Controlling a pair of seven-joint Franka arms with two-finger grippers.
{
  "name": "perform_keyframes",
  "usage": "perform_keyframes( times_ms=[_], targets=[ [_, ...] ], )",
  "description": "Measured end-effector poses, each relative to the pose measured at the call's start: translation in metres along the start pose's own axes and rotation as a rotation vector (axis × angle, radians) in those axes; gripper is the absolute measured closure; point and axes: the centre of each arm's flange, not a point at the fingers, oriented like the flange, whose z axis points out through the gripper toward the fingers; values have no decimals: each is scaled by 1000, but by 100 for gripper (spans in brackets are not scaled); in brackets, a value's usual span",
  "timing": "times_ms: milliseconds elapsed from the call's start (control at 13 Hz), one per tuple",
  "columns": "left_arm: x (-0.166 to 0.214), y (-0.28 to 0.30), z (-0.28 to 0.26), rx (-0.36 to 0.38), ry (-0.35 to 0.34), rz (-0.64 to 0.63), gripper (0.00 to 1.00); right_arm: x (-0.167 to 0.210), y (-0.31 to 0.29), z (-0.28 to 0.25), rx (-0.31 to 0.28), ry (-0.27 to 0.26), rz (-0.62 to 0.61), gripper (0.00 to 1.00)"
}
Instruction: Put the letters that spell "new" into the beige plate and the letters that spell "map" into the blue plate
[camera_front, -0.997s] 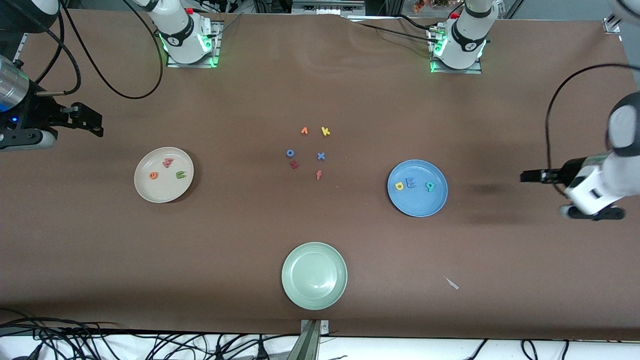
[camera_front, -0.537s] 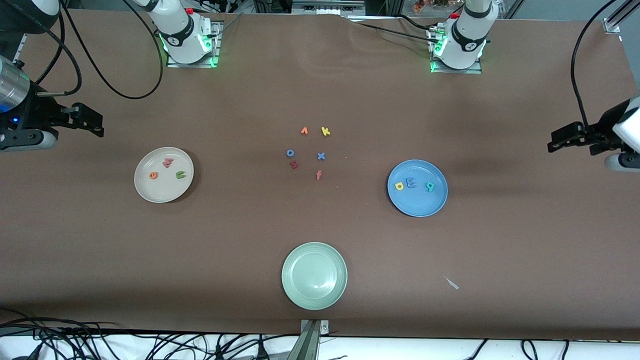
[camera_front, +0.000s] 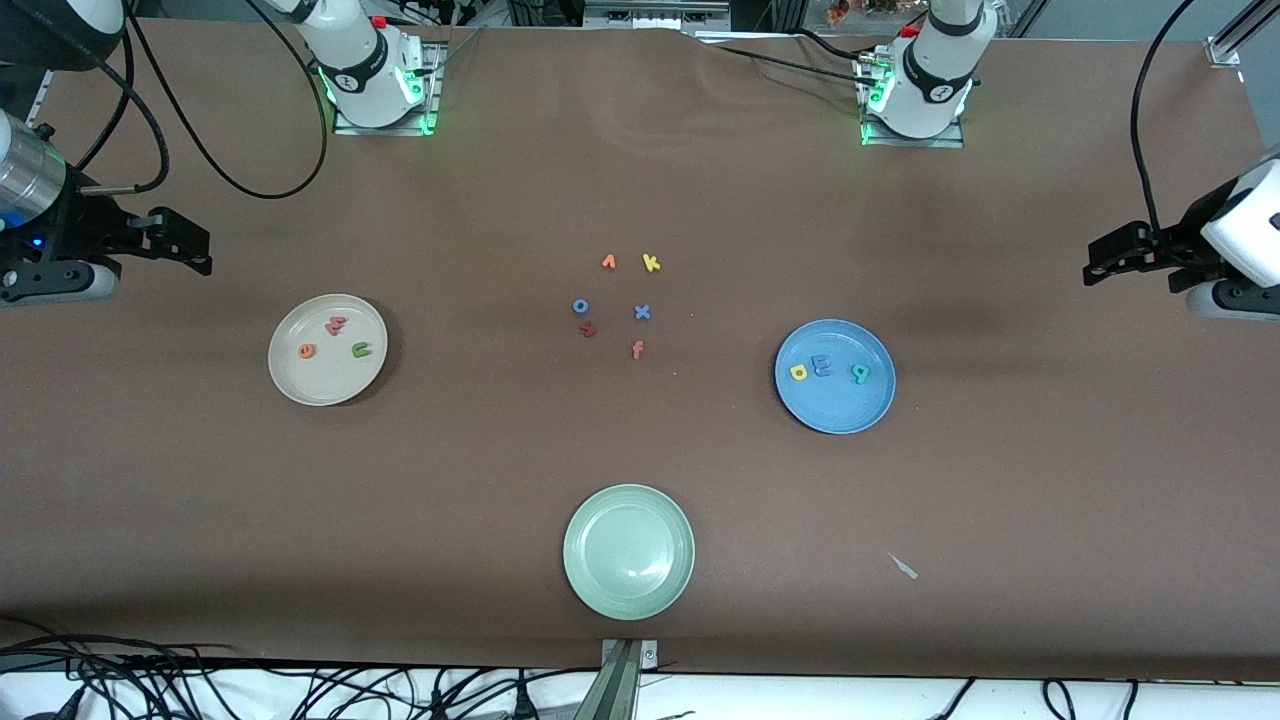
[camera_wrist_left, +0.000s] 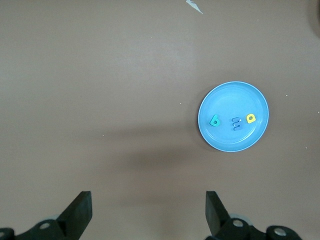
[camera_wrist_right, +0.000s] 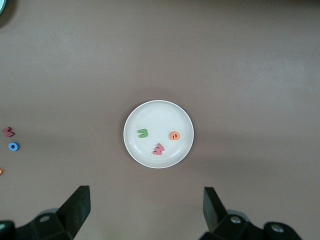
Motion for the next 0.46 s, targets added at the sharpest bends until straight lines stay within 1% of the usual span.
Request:
perform_keyframes(
  times_ms=[230, 460],
  targets=[
    [-6, 5, -11, 4, 19, 6, 0, 0, 0, 0, 0, 0, -1, 0],
    [-8, 6, -13, 5, 22, 9, 0, 0, 1, 0, 0, 0, 1, 0]
  ],
)
